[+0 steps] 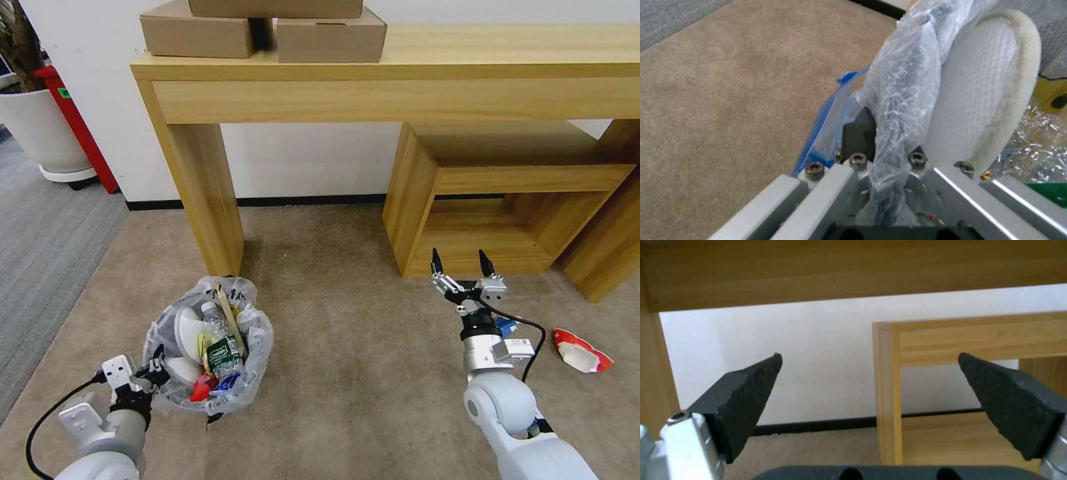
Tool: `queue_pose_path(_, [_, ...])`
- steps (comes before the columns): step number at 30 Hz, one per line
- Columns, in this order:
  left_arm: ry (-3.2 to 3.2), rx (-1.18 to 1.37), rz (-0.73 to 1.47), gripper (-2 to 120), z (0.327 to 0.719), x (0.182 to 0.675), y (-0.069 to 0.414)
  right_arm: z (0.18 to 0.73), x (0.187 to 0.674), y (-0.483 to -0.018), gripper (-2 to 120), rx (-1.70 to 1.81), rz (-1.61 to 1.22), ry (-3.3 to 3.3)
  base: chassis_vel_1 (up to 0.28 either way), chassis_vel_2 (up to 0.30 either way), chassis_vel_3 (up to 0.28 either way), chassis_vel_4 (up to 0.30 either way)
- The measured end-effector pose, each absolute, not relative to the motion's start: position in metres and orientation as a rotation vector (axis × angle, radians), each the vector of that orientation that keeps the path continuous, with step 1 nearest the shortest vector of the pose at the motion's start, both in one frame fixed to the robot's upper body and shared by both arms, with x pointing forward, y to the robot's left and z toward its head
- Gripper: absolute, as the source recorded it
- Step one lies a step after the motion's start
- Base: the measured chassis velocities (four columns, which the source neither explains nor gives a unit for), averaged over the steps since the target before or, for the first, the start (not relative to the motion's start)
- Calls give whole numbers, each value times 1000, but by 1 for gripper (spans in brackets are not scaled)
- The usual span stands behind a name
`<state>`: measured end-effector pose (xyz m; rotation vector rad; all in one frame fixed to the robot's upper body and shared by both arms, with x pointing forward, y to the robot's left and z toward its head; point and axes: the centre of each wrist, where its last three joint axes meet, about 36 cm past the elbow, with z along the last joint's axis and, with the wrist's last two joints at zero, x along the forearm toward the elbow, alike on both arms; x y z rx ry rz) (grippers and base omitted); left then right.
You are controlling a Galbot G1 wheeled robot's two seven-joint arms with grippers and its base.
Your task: Pick up the trash bin and place the garbage on the floor into it.
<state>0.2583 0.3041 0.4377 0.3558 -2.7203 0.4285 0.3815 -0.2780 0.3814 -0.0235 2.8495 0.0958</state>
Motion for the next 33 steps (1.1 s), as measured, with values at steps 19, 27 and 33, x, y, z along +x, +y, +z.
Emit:
queue_pose_path(19, [-2708, 371, 420, 0, 435, 256, 309, 373, 384, -266, 100, -33, 112, 2855, -6, -6, -9, -7])
queue_pose_path(27, [-2708, 371, 412, 0, 436, 253, 308, 371, 382, -267, 100, -25, 104, 2856, -30, -39, -43, -36])
queue_pose_path(33, [-2705, 370, 412, 0, 435, 252, 307, 370, 381, -273, 100, -11, 87, 2849, -30, -31, -34, -33])
